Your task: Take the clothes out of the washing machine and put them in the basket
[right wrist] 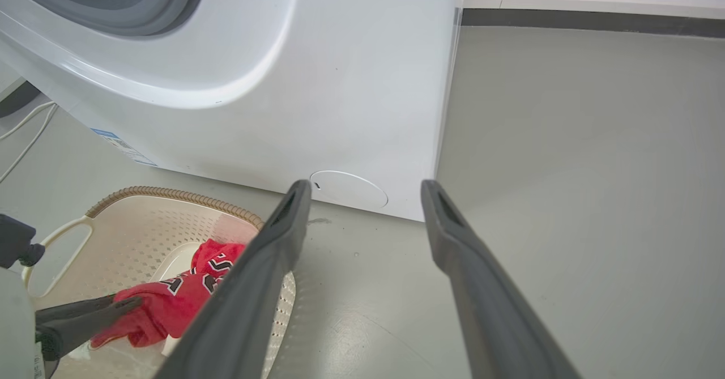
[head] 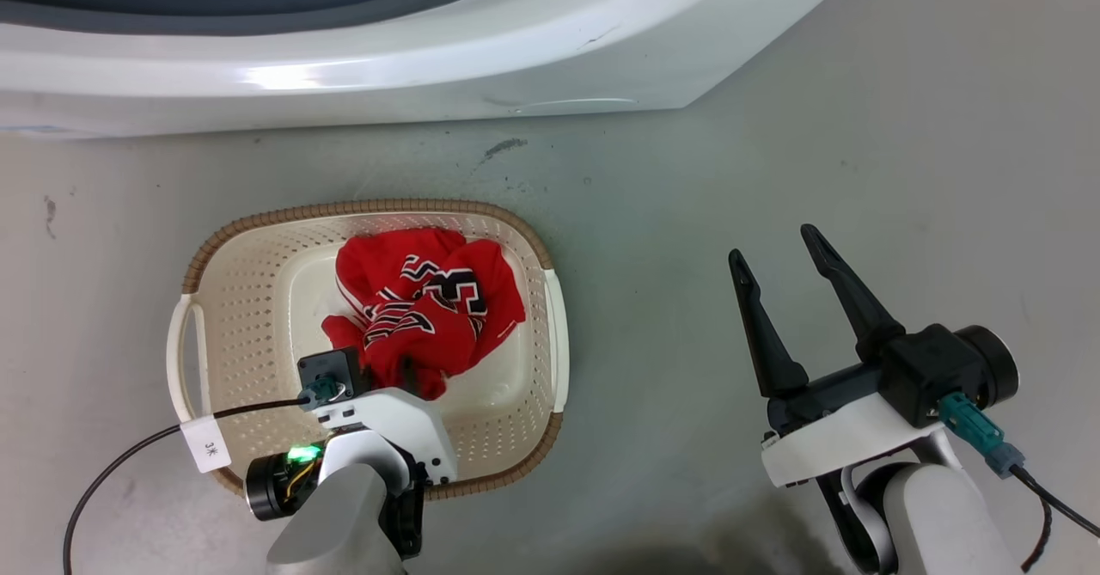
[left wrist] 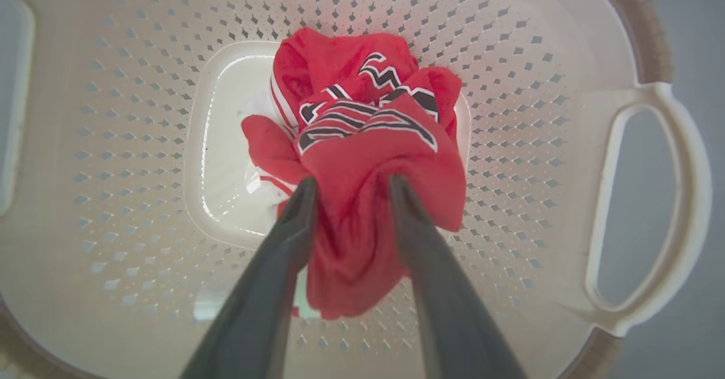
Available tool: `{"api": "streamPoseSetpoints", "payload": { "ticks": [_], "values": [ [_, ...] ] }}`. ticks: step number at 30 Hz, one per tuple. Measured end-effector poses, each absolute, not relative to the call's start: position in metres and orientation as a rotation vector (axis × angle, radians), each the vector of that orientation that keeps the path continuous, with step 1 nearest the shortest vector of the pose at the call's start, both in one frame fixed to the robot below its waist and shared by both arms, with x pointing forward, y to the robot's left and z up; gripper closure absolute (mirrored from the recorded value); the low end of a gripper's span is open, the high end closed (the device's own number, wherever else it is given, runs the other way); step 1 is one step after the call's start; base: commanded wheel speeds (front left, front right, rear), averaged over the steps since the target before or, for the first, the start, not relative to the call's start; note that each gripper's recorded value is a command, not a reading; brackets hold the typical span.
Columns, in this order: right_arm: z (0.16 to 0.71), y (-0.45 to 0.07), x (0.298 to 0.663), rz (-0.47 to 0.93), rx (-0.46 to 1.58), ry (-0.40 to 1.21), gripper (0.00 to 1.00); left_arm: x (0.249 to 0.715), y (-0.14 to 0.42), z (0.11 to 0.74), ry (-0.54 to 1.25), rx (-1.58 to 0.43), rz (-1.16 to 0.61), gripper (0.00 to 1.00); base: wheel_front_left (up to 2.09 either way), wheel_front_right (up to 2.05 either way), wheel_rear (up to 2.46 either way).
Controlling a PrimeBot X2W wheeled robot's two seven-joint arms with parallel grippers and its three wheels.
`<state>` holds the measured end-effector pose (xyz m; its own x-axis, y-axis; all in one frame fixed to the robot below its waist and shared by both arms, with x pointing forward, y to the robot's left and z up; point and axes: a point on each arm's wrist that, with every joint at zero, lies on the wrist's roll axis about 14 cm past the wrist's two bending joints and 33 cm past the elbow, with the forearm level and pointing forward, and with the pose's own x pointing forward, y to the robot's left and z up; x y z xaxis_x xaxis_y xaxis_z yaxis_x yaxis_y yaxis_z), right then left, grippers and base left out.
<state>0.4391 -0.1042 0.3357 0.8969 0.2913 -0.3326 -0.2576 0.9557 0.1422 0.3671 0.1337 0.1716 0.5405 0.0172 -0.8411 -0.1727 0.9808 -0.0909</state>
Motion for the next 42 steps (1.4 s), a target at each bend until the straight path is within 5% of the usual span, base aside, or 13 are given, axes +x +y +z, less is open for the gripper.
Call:
{"api": "streamPoseSetpoints", "payload": {
  "ticks": [18, 33, 42],
  "values": [
    [0.417, -0.102, 0.424, 0.293, 0.066, 0.19, 0.0, 0.357, 0.147, 0.277, 0.705, -0.244, 0.117, 0.0, 0.0, 0.0, 0.0],
    [0.461, -0.077, 0.417, 0.367, 0.064, 0.099, 0.0, 0.427, 0.149, 0.419, 0.225, -0.216, 0.051, 0.0, 0.0, 0.0, 0.0],
    [0.457, -0.07, 0.417, 0.39, 0.057, 0.12, 0.0, 0.489, 0.138, 0.469, 0.091, -0.135, -0.04, 0.0, 0.0, 0.0, 0.0]
  ]
}}
